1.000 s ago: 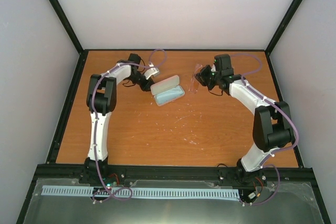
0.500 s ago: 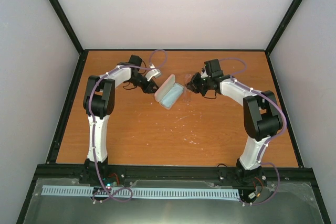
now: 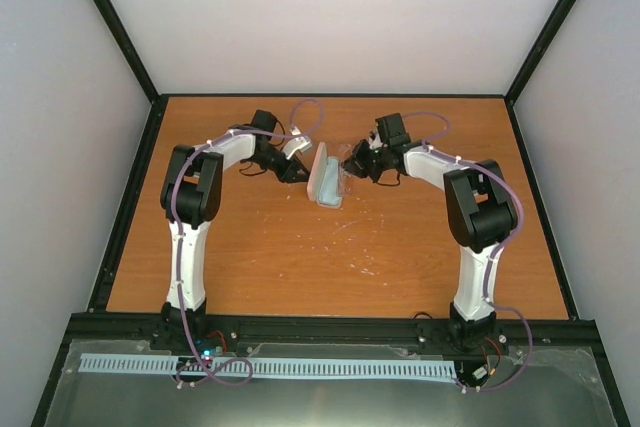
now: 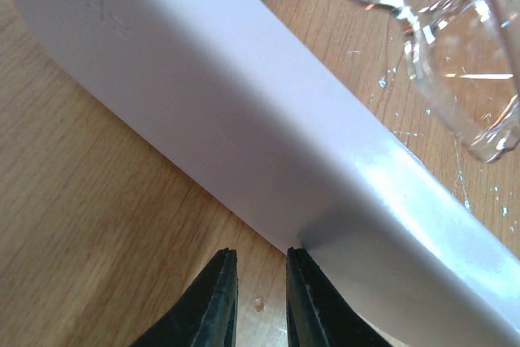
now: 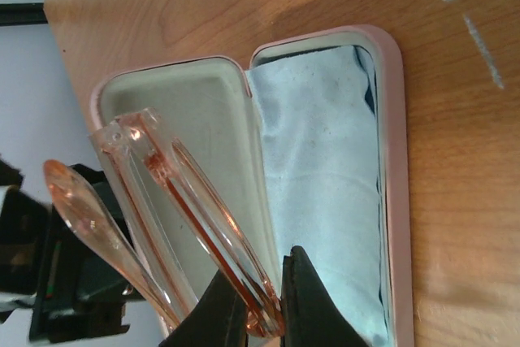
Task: Organize the sunglasses
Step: Adjust the sunglasses case at the center of the board, then place the sunglasses in the sunglasses case.
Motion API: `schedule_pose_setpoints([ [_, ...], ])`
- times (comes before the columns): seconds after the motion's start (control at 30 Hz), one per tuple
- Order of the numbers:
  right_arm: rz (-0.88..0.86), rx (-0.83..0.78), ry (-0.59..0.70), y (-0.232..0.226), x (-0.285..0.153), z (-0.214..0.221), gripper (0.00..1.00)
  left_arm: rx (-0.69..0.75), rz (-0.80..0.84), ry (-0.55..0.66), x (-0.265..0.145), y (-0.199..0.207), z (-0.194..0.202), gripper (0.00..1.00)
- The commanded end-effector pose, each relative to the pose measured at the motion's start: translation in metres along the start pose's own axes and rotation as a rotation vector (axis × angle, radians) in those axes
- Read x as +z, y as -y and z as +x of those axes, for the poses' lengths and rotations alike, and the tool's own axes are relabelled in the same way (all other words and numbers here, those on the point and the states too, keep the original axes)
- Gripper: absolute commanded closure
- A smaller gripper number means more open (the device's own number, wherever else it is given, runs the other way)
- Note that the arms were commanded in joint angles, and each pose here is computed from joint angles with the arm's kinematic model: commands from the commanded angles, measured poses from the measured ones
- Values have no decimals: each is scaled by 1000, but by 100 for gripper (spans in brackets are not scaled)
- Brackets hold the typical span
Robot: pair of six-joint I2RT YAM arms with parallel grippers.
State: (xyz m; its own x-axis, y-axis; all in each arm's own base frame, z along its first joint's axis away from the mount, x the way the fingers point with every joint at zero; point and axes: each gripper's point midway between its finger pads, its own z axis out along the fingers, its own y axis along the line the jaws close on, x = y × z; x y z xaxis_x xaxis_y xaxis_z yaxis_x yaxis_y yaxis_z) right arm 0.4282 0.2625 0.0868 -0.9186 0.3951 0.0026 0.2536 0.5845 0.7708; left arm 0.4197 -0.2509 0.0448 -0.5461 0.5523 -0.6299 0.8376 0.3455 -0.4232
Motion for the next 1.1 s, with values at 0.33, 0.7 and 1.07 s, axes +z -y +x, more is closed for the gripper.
schedule_pose_setpoints([
  [0.33, 7, 30, -16, -4, 43, 1, 97, 43, 14, 55, -8, 10, -19, 81],
  [0.7, -25, 128, -3, -3, 55, 6, 97, 49, 22, 76, -10, 14, -22, 82],
  [1.07, 89, 120, -13, 15, 65, 8, 97, 51, 24, 82, -11, 17, -21, 82],
])
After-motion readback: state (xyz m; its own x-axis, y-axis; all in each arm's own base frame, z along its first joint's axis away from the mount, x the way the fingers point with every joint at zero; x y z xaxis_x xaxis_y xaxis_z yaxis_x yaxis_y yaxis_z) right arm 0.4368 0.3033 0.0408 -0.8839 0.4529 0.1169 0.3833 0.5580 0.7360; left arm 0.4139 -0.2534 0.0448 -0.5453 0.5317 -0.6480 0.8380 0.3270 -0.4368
